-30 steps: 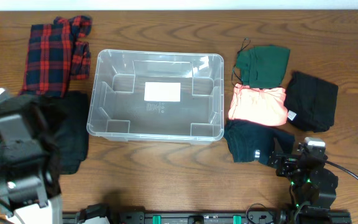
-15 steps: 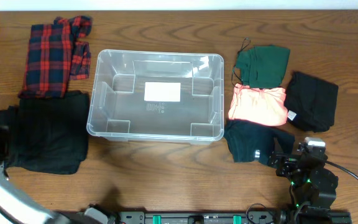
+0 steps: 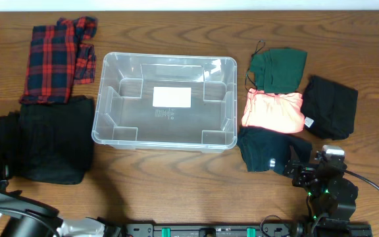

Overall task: Pack container
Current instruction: 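Reach the left gripper to the folded black garment and grasp it, then lift the black garment with the left gripper and carry it over the bin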

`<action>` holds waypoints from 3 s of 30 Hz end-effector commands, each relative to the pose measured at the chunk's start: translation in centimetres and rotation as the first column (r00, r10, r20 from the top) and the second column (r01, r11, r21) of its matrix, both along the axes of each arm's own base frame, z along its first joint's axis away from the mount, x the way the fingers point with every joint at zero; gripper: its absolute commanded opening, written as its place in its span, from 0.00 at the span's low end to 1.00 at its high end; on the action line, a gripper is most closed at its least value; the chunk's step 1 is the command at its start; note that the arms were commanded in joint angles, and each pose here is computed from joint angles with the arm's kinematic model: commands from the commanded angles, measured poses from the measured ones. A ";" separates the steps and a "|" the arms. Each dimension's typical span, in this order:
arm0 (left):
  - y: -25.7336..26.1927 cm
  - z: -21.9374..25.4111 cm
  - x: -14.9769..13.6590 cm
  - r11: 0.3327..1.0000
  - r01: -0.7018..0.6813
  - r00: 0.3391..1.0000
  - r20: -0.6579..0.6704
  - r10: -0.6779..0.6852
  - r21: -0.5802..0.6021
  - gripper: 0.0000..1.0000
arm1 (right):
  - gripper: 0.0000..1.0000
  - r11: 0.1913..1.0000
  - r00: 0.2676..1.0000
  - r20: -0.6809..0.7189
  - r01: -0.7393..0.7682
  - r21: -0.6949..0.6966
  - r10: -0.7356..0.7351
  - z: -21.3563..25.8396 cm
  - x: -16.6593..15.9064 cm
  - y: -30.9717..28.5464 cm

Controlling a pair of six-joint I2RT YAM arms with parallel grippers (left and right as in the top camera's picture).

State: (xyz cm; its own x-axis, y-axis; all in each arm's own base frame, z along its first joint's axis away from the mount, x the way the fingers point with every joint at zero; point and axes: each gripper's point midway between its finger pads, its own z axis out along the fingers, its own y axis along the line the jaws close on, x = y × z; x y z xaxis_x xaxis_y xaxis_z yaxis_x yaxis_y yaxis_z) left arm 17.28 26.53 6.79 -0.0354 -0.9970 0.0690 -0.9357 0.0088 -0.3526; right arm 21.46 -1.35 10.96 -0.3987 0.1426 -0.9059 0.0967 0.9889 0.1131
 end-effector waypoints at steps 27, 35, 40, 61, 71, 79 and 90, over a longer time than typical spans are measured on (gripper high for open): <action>1.6 -6.6 7.4 0.931 0.343 0.916 0.172 -0.361 0.129 0.41 | 0.99 1.000 1.000 0.004 0.005 0.012 -0.005 0.0 0.0 0.0; 0.6 -4.3 8.3 0.957 0.283 0.910 0.298 -0.290 0.068 0.06 | 0.99 1.000 1.000 0.004 0.005 0.013 -0.005 0.0 0.0 0.0; 0.7 1.4 8.7 0.978 0.192 0.887 0.411 -0.210 0.086 0.06 | 0.99 1.000 1.000 0.004 0.005 0.012 -0.005 0.0 0.0 0.0; -16.9 31.7 11.8 0.884 0.176 0.419 0.780 -0.465 0.433 0.06 | 0.99 1.000 1.000 0.004 0.005 0.012 -0.005 0.0 0.0 0.0; -27.4 34.9 15.1 0.740 0.319 0.147 0.741 -0.656 0.592 0.06 | 0.99 1.000 1.000 0.004 0.005 0.012 -0.005 0.0 0.0 0.0; -35.1 32.0 17.6 0.710 0.369 0.205 0.692 -0.692 0.600 0.06 | 0.99 1.000 1.000 0.004 0.005 0.012 -0.005 0.0 0.0 0.0; -42.8 23.6 20.3 0.691 0.436 0.353 0.596 -0.721 0.577 0.06 | 0.99 1.000 1.000 0.004 0.005 0.013 -0.005 0.0 0.0 0.0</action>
